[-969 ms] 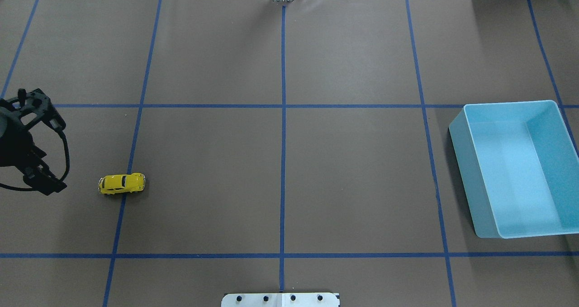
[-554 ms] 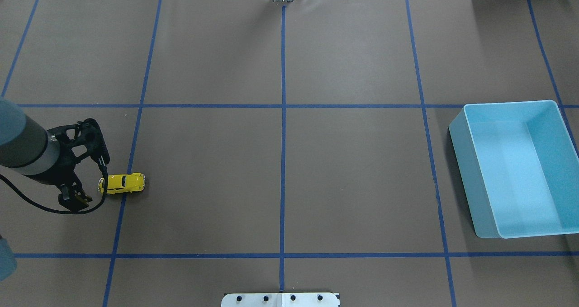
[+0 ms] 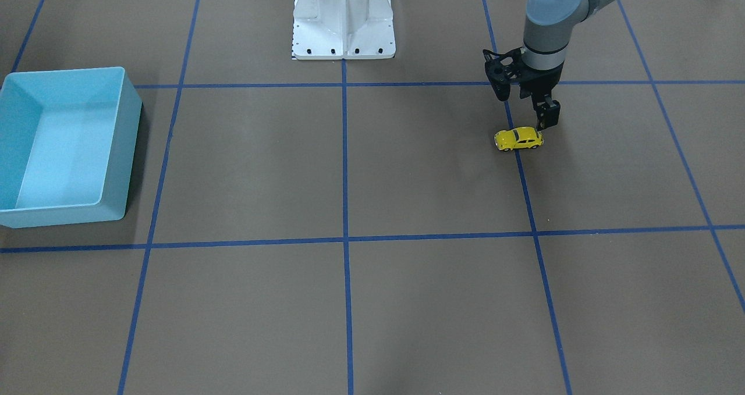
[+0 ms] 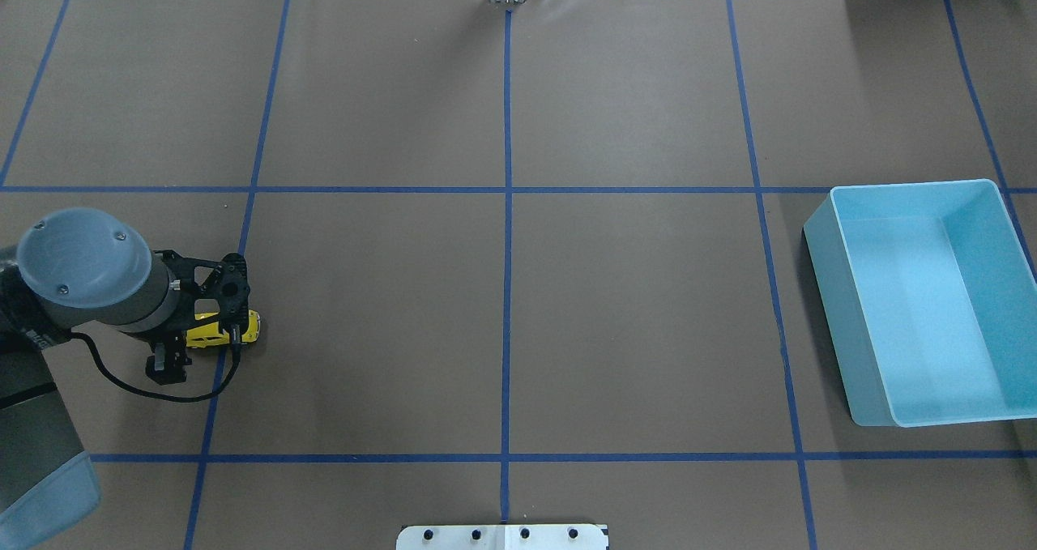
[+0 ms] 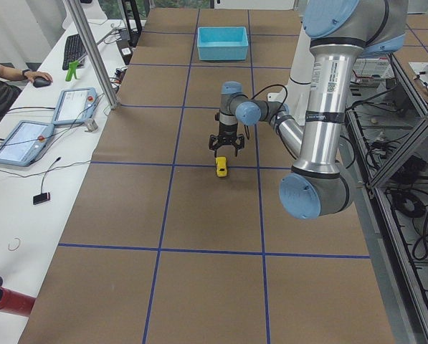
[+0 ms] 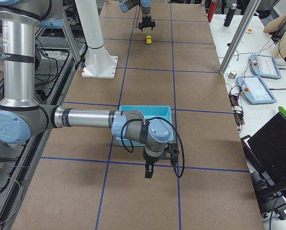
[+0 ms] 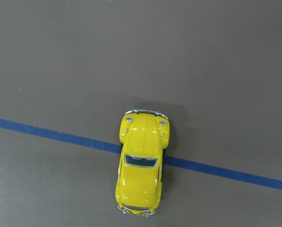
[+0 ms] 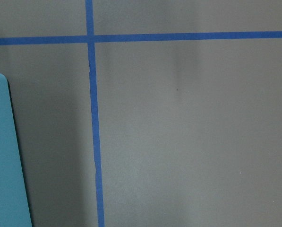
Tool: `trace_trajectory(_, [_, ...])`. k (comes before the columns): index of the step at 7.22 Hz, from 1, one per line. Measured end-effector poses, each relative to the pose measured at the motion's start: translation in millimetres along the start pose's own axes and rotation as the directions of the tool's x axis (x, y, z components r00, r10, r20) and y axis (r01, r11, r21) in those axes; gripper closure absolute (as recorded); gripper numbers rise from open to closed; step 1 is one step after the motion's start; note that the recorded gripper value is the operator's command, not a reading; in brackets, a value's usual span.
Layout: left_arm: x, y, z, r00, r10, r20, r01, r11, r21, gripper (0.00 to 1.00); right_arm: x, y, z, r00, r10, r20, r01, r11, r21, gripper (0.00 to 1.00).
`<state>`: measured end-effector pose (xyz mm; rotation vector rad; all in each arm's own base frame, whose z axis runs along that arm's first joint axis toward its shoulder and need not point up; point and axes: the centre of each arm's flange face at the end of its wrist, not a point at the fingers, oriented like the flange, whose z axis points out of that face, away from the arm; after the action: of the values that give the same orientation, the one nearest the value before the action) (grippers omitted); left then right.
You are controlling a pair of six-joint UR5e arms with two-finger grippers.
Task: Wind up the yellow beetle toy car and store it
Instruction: 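Lower the left gripper and grip the yellow car's body, then roll the held car along the table toward the table center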
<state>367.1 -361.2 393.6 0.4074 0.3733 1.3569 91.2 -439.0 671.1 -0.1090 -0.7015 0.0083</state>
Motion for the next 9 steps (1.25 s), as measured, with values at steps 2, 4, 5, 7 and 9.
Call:
trace_trajectory(2, [1,-13,12,0.997,0.076,0.03,-0.075,0.996,-0.045,0.0,0,0,0,1.0,0.001,0.0,-0.001,1.0,0.001,0.01])
trace_trajectory(4, [-6,-30,27,0.993,0.112,0.024,-0.109,0.99,-0.092,0.0,0,1,0,1.0,0.001,0.0,-0.001,1.0,0.001,0.01])
trace_trajectory(5, [-9,-34,33,0.993,0.116,0.018,-0.114,0.988,-0.105,0.0,1,1,0,1.0,0.001,0.0,-0.001,1.0,0.001,0.01])
trace_trajectory(7, [-11,-37,41,0.993,0.117,0.003,-0.115,0.985,-0.127,0.0,1,1,0,1.0,0.002,0.0,-0.002,1.0,0.0,0.01])
trace_trajectory(9, [-10,-40,48,0.993,0.11,-0.033,-0.113,0.985,-0.129,0.0,1,1,0,1.0,0.001,0.0,-0.001,1.0,0.001,0.01])
